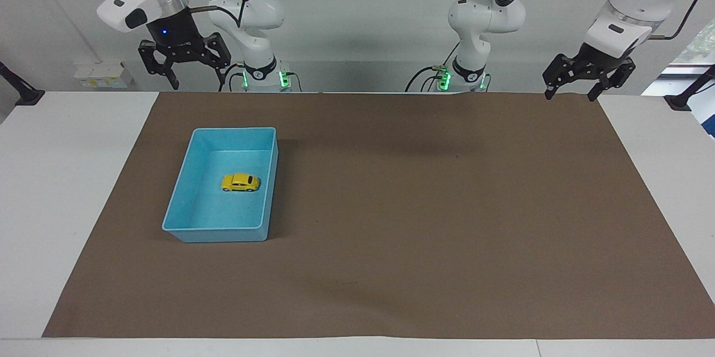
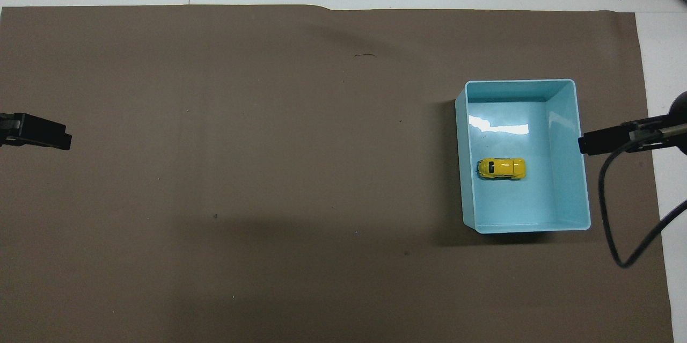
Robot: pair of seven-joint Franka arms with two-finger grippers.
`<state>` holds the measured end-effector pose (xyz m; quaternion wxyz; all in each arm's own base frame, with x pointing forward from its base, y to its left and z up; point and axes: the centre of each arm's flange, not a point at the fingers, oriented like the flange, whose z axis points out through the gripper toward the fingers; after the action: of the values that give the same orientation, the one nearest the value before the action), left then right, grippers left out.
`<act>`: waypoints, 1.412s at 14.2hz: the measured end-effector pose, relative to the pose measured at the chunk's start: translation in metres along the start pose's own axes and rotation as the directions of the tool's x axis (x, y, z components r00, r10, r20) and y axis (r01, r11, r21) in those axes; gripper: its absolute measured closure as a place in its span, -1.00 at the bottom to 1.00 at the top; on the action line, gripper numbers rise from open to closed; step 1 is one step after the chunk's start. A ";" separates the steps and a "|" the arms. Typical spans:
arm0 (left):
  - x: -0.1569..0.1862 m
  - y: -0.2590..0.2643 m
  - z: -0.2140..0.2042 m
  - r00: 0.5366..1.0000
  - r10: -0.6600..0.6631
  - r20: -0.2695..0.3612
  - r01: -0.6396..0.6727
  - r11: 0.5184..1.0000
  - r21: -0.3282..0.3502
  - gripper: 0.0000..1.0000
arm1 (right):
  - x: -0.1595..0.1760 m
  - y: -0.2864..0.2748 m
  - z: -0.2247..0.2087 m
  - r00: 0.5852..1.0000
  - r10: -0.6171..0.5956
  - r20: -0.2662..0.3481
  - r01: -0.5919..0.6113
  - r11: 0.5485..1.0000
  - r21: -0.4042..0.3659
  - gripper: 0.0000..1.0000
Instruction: Wind up and store yellow beetle car
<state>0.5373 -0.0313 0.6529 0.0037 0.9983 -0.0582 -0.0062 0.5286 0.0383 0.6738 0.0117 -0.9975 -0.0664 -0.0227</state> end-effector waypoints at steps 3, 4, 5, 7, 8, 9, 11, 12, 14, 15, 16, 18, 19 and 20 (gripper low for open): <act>0.000 0.000 0.000 1.000 0.000 0.000 0.000 1.000 0.000 -1.00 | 0.000 -0.001 0.000 1.000 -0.002 0.000 0.002 1.000 0.001 -1.00; 0.000 0.000 0.000 1.000 0.000 0.000 0.000 1.000 0.000 -1.00 | 0.000 0.002 0.000 1.000 0.003 0.000 -0.003 1.000 0.002 -1.00; 0.000 0.000 0.000 1.000 0.000 0.000 0.000 1.000 0.000 -1.00 | 0.000 0.004 0.000 1.000 0.006 0.000 -0.006 1.000 0.002 -1.00; 0.000 0.000 0.000 1.000 0.000 0.000 0.000 1.000 0.000 -1.00 | 0.000 0.006 0.000 1.000 0.009 -0.001 -0.009 1.000 0.003 -1.00; 0.000 0.000 0.000 1.000 0.000 0.000 0.000 1.000 0.000 -1.00 | 0.000 0.006 0.000 1.000 0.010 -0.001 -0.010 1.000 0.003 -1.00; 0.000 0.000 0.000 1.000 0.000 0.000 0.000 1.000 0.000 -1.00 | -0.001 0.008 0.000 1.000 0.012 -0.001 -0.012 1.000 0.003 -1.00; 0.000 0.000 0.000 1.000 0.000 0.000 0.000 1.000 0.000 -1.00 | -0.001 0.013 0.000 1.000 0.023 -0.001 -0.023 1.000 0.003 -1.00; 0.000 0.000 0.000 1.000 0.000 0.000 0.000 1.000 0.000 -1.00 | -0.001 0.017 0.000 1.000 0.030 -0.001 -0.030 1.000 0.003 -1.00; 0.000 0.000 0.000 1.000 0.000 0.000 0.000 1.000 0.000 -1.00 | -0.002 0.021 -0.001 0.999 0.038 -0.001 -0.038 0.999 0.003 -1.00; 0.000 0.000 0.000 1.000 0.000 0.000 0.000 1.000 0.000 -1.00 | -0.002 0.022 -0.001 0.999 0.039 -0.001 -0.039 0.999 0.003 -1.00; 0.000 0.000 0.000 1.000 0.000 0.000 0.000 1.000 0.000 -1.00 | -0.002 0.022 -0.001 0.999 0.039 -0.001 -0.039 0.999 0.003 -1.00; 0.000 0.000 0.000 1.000 0.000 0.000 0.000 1.000 0.000 -1.00 | -0.002 0.022 -0.001 0.999 0.039 -0.001 -0.039 0.999 0.003 -1.00; 0.000 0.000 0.000 1.000 0.000 0.000 0.000 1.000 0.000 -1.00 | -0.002 0.022 -0.001 0.999 0.039 -0.001 -0.039 0.999 0.003 -1.00; 0.000 0.000 0.000 1.000 0.000 0.000 0.000 1.000 0.000 -1.00 | -0.002 0.022 -0.001 0.999 0.039 -0.001 -0.039 0.999 0.003 -1.00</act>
<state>0.5373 -0.0313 0.6529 0.0037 0.9983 -0.0581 -0.0062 0.5296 0.0164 0.6739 0.0135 -0.9985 -0.0471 -0.0231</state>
